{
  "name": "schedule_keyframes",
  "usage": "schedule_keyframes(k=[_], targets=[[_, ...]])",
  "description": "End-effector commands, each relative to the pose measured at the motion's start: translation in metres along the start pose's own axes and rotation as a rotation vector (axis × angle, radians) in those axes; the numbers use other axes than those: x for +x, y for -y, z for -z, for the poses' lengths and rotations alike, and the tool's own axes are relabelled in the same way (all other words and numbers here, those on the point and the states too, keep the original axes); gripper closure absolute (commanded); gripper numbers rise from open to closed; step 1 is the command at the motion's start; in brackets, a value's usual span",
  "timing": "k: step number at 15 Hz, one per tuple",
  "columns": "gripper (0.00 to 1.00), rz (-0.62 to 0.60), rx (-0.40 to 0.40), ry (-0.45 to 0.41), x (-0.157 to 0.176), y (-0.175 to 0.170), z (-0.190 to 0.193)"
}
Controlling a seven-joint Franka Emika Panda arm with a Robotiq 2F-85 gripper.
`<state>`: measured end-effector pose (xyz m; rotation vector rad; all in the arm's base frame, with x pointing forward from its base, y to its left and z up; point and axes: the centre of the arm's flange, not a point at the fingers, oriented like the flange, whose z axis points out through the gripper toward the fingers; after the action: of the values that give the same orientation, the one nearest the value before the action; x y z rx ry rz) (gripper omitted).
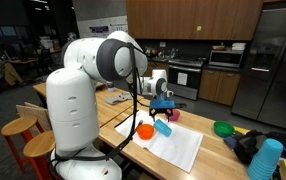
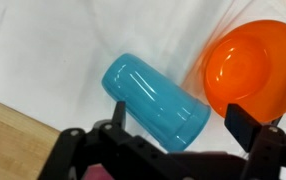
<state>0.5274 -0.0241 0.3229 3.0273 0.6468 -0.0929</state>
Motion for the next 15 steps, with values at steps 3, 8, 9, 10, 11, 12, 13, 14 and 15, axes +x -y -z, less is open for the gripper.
schedule_keyframes(k=[3, 8, 9, 10, 11, 12, 13, 14, 15], targets=[[0.0, -0.105, -0.146, 0.089, 0.024, 0.001, 0.007], [0.0, -0.177, -0.237, 0.128, 0.045, 0.006, -0.001], [0.0, -0.179, -0.24, 0.133, 0.048, 0.008, -0.003], [0.0, -0.191, -0.253, 0.131, 0.052, 0.011, -0.006], [0.0, -0.189, -0.25, 0.134, 0.057, 0.014, -0.007], [0.0, -0.189, -0.248, 0.121, 0.061, 0.018, -0.009], [0.0, -0.182, -0.241, 0.119, 0.064, 0.021, -0.009], [0.0, -0.175, -0.24, 0.113, 0.069, 0.025, -0.008], [0.0, -0.164, -0.236, 0.112, 0.072, 0.029, -0.008]])
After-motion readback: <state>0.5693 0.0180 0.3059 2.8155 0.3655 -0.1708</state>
